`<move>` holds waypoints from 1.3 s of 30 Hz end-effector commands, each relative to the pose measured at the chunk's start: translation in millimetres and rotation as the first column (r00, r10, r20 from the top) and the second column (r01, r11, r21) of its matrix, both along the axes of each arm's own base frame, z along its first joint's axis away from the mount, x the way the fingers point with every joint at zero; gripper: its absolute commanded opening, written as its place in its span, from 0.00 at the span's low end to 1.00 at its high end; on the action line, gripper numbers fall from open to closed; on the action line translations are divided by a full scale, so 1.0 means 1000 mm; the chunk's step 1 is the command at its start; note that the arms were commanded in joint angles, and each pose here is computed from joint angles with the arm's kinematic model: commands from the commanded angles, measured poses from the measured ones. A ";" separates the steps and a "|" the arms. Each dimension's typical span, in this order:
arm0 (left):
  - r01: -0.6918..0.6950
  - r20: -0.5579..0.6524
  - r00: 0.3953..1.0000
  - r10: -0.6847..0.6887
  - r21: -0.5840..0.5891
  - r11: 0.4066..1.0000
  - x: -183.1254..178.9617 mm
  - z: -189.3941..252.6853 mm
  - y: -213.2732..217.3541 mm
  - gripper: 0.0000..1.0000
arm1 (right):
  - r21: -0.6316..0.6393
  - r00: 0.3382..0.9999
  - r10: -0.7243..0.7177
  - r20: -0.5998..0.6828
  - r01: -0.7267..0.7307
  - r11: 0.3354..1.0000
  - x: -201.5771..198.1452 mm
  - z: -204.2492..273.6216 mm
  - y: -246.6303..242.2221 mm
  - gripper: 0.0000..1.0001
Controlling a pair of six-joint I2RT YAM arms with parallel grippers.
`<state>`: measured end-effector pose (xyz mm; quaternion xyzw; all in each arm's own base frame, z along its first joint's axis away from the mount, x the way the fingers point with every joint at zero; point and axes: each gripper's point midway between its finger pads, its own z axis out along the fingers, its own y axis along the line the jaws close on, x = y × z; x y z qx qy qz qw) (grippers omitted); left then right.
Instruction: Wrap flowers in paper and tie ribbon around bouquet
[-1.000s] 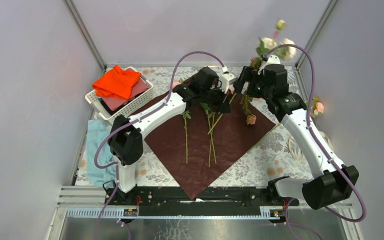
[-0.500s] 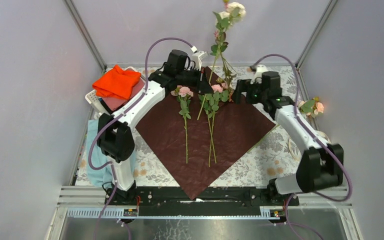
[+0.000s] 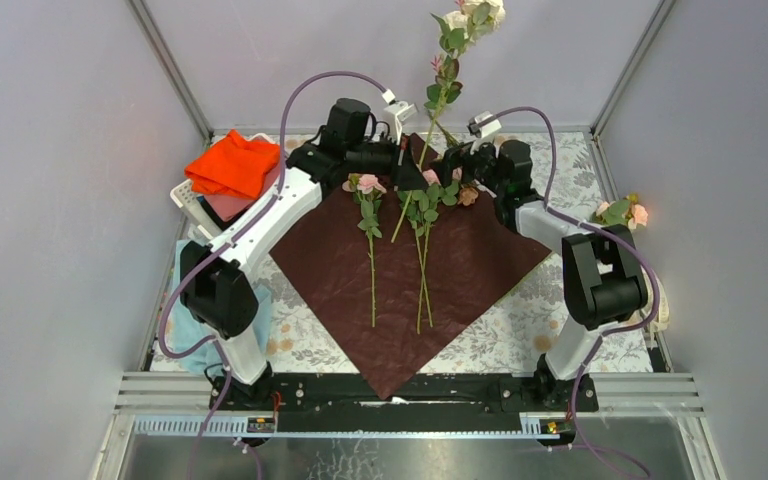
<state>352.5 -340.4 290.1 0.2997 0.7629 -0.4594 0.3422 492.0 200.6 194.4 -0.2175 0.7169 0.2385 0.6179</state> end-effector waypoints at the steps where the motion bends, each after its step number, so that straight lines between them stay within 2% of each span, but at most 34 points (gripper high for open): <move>1: 0.029 0.041 0.999 -0.029 0.005 1.000 -0.006 0.002 -0.002 0.00 | -0.019 0.978 0.001 0.209 0.003 1.000 -0.010 0.039 -0.008 1.00; 4: 0.039 0.048 0.998 -0.040 0.010 0.999 -0.009 0.001 -0.004 0.00 | -0.061 0.974 -0.018 0.227 0.033 0.998 -0.004 0.031 -0.015 1.00; 9: 0.030 0.031 0.999 -0.030 0.022 0.999 -0.010 -0.004 -0.002 0.00 | -0.117 0.982 0.007 0.190 0.016 0.993 0.040 0.021 -0.004 1.00; 13: -0.058 -0.009 0.998 0.058 0.053 0.997 -0.001 -0.011 0.023 0.00 | -0.170 0.998 -0.031 0.058 0.041 0.985 0.064 0.006 -0.006 1.00; 18: -0.196 -0.014 0.980 0.201 0.165 0.967 0.011 -0.051 0.081 0.00 | -0.205 0.992 -0.078 -0.095 0.057 0.977 0.049 -0.006 -0.017 0.99; 21: -0.227 -0.074 0.966 0.247 0.215 0.950 0.001 -0.083 0.091 0.00 | -0.130 0.954 -0.164 -0.253 0.134 0.982 0.038 -0.006 -0.036 0.99; 23: -0.220 -0.143 0.957 0.253 0.210 0.953 -0.009 -0.096 0.089 0.00 | -0.044 0.898 -0.225 -0.379 0.225 0.973 0.026 -0.008 -0.051 0.94; 27: -0.274 -0.163 0.937 0.309 0.209 0.939 -0.012 -0.102 0.096 0.00 | 0.068 0.876 -0.223 -0.427 0.277 0.959 0.001 -0.002 -0.048 0.85; 29: -0.320 -0.130 0.927 0.351 0.210 0.924 -0.004 -0.098 0.103 0.00 | 0.064 0.890 -0.191 -0.415 0.238 0.969 0.002 0.000 -0.038 0.85; 32: -0.333 -0.136 0.920 0.366 0.216 0.918 -0.003 -0.100 0.109 0.00 | -0.009 0.911 -0.177 -0.371 0.188 0.982 0.021 0.000 -0.035 0.88; 33: -0.329 -0.148 0.919 0.366 0.225 0.917 -0.006 -0.104 0.111 0.00 | -0.045 0.928 -0.145 -0.344 0.138 0.989 0.029 0.001 -0.031 0.89; 36: -0.328 -0.166 0.912 0.375 0.253 0.910 -0.013 -0.119 0.120 0.00 | -0.128 0.930 0.044 -0.365 -0.097 0.987 0.037 -0.012 -0.008 0.88; 39: -0.340 -0.201 0.893 0.402 0.284 0.896 -0.018 -0.137 0.129 0.00 | -0.159 0.910 0.095 -0.404 -0.172 0.972 0.054 -0.021 0.001 0.83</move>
